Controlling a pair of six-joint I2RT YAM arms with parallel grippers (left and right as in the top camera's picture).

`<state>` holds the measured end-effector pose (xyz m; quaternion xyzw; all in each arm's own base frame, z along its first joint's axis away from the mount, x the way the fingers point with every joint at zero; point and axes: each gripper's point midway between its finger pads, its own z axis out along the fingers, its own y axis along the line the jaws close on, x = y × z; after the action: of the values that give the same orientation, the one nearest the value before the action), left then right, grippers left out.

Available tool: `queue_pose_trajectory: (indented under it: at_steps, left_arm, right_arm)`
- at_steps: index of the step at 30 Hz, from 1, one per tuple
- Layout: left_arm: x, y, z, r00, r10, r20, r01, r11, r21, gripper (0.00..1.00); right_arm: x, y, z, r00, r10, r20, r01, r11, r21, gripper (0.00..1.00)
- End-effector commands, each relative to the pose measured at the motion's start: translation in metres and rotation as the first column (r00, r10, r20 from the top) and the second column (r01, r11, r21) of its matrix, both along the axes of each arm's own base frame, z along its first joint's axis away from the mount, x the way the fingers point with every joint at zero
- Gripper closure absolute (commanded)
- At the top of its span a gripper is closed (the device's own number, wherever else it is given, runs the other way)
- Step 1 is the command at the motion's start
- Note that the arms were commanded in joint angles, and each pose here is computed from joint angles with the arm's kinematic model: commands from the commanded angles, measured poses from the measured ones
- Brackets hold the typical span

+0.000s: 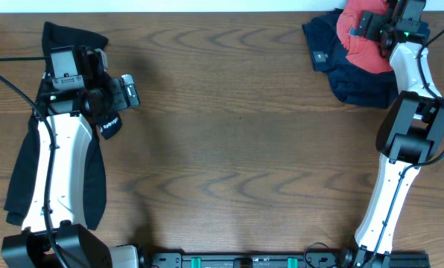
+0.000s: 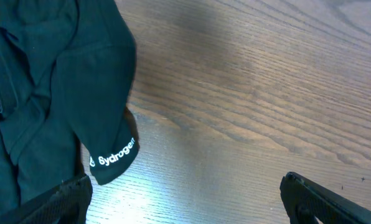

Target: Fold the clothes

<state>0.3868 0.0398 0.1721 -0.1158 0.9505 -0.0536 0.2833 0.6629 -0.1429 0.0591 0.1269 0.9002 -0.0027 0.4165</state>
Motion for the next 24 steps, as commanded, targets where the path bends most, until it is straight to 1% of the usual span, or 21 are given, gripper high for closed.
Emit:
queue_pose_trajectory:
  at_steps: [1, 3, 6, 10, 13, 17, 20, 21, 24]
  left_arm:
    - [0.002, 0.002, 0.001, 1.000, -0.006, 0.000, 0.006, 1.000, 0.012, 0.02]
    - [0.002, 0.002, 0.000, 1.000, -0.006, -0.001, 0.006, 1.000, 0.012, 0.02]
    - [0.002, 0.002, 0.000, 1.000, -0.006, -0.001, 0.006, 1.000, 0.011, 0.02]
    - [0.002, 0.002, 0.000, 1.000, -0.006, -0.001, 0.006, 1.000, 0.011, 0.02]
    - [0.002, 0.002, 0.001, 1.000, -0.006, -0.001, 0.006, 1.000, 0.011, 0.02]
    - [0.002, 0.002, 0.001, 1.000, -0.005, -0.001, 0.005, 1.000, 0.011, 0.02]
    - [0.002, 0.002, 0.001, 1.000, -0.006, -0.001, 0.006, 1.000, 0.011, 0.02]
    - [0.002, 0.002, 0.001, 1.000, -0.006, 0.000, 0.006, 1.000, 0.011, 0.02]
    - [0.002, 0.002, 0.001, 1.000, -0.006, -0.001, 0.006, 1.000, 0.011, 0.02]
  right_arm:
    - [-0.038, 0.014, -0.111, 0.973, 0.018, -0.231, -0.001, 0.997, 0.073, 0.01]
    - [-0.033, 0.014, -0.092, 0.979, 0.017, -0.202, -0.004, 0.998, 0.067, 0.01]
    - [-0.025, 0.012, -0.046, 0.991, 0.014, -0.135, -0.007, 0.999, 0.051, 0.01]
    - [-0.020, 0.011, 0.045, 1.000, 0.013, -0.010, -0.012, 1.000, 0.021, 0.01]
    - [-0.026, 0.016, 0.127, 0.994, 0.026, 0.104, -0.024, 1.000, -0.014, 0.01]
    - [-0.050, 0.035, 0.226, 0.971, 0.057, 0.231, -0.046, 0.998, -0.049, 0.01]
    - [-0.078, 0.057, 0.278, 0.957, 0.100, 0.273, -0.091, 0.995, -0.045, 0.01]
    - [-0.088, 0.068, 0.292, 0.951, 0.126, 0.283, -0.122, 0.992, -0.035, 0.01]
    - [-0.123, 0.111, 0.338, 0.915, 0.211, 0.342, -0.247, 0.967, 0.063, 0.01]
